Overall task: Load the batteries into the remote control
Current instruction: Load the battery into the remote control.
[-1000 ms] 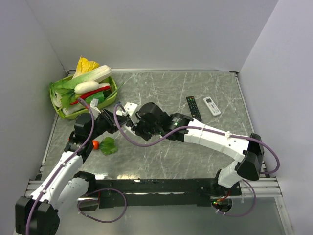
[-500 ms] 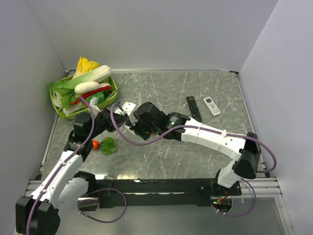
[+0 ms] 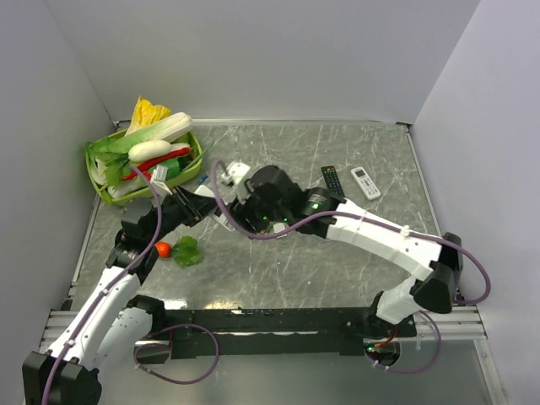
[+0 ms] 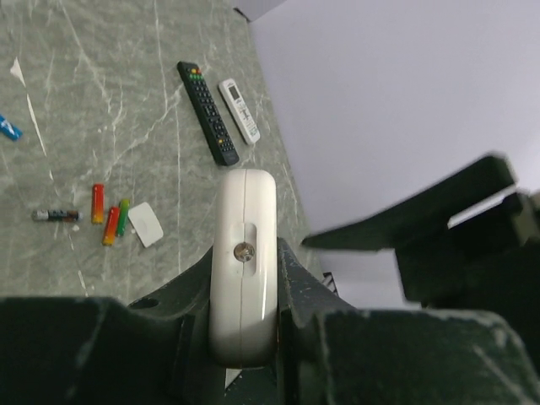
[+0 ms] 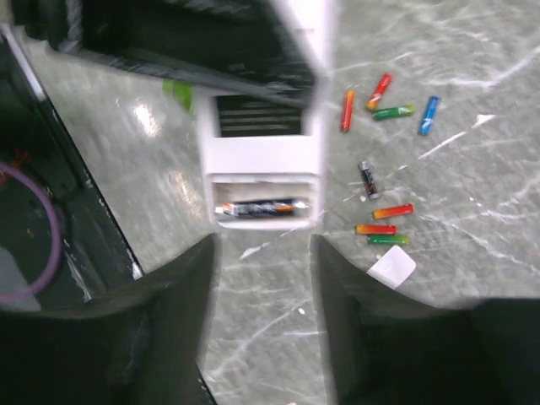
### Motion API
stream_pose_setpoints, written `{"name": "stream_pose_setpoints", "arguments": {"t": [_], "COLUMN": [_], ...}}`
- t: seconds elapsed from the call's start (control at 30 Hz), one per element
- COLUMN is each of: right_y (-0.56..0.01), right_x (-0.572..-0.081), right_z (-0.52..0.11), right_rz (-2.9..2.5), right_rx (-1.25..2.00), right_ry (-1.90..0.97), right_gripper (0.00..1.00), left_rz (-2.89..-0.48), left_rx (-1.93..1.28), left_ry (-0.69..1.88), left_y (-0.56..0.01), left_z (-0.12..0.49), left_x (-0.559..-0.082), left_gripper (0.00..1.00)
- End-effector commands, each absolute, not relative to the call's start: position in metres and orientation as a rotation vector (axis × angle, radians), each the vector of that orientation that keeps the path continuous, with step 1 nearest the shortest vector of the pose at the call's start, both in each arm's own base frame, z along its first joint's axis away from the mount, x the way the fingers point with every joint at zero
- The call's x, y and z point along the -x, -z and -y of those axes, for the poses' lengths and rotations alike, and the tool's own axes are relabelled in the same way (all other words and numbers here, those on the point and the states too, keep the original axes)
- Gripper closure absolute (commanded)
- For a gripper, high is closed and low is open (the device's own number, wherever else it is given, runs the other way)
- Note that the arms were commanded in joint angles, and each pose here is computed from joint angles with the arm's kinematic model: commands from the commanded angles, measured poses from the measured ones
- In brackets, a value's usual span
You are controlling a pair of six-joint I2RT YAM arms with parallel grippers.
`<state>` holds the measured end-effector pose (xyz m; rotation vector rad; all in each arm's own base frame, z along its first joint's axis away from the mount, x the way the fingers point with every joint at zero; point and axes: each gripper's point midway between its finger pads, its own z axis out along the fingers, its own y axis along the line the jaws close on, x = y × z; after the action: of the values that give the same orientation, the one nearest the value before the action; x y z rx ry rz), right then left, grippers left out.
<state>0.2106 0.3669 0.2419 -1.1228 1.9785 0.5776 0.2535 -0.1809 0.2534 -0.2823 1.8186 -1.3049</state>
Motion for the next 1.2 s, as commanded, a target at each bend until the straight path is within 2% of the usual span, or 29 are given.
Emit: {"name": "stream_pose_setpoints", "arguments": {"t": [0.0, 0.03, 0.13, 0.23, 0.3, 0.53, 0.63, 0.97, 1.17], "right_y": [-0.301, -0.297, -0.294, -0.29, -0.285, -0.274, -0.279, -0.287, -0.314], "right_x": [-0.224, -0.226, -0.229, -0.222, -0.218, -0.206, -0.206, -0.224, -0.23], "right_z": [-0.342, -0.339, -0.331, -0.338, -0.346, -0.367, -0.37, -0.356, -0.349], "right_rz": [-1.89, -1.9, -1.934, -1.945, -1.958, -1.995, -1.961, -1.889, -1.818], "right_rx": [0.898, 0.885, 0.841, 0.836, 0.813, 0.623, 0.538, 0.29, 0.251], "right_ry": [-0.699, -0.708, -0.79, -0.879, -0.952, -1.263, -1.382, -1.499, -1.51], "right_gripper": [0.25, 0.16, 0.08, 0.02, 0.01, 0.03, 0.08, 0.24, 0.25], "left_rz": [-1.694, -1.689, -1.664, -1.625, -1.592, -1.491, -1.457, -1.385, -1.374], "left_rx": [0.168, 0.167, 0.153, 0.146, 0.152, 0.233, 0.273, 0.287, 0.226], "left_ry": [1.249, 1.246, 1.25, 1.268, 1.299, 1.422, 1.46, 1.519, 1.492], "left_y": [-0.265, -0.264, -0.264, -0.271, -0.279, -0.299, -0.306, -0.321, -0.321], "left_z": [0.176, 0.176, 0.175, 0.175, 0.176, 0.176, 0.174, 0.173, 0.175], "left_x": [-0.253, -0.252, -0.249, -0.247, -0.245, -0.242, -0.242, -0.239, -0.236], "left_gripper": [0.98, 0.98, 0.98, 0.98, 0.98, 0.98, 0.98, 0.98, 0.98]}}
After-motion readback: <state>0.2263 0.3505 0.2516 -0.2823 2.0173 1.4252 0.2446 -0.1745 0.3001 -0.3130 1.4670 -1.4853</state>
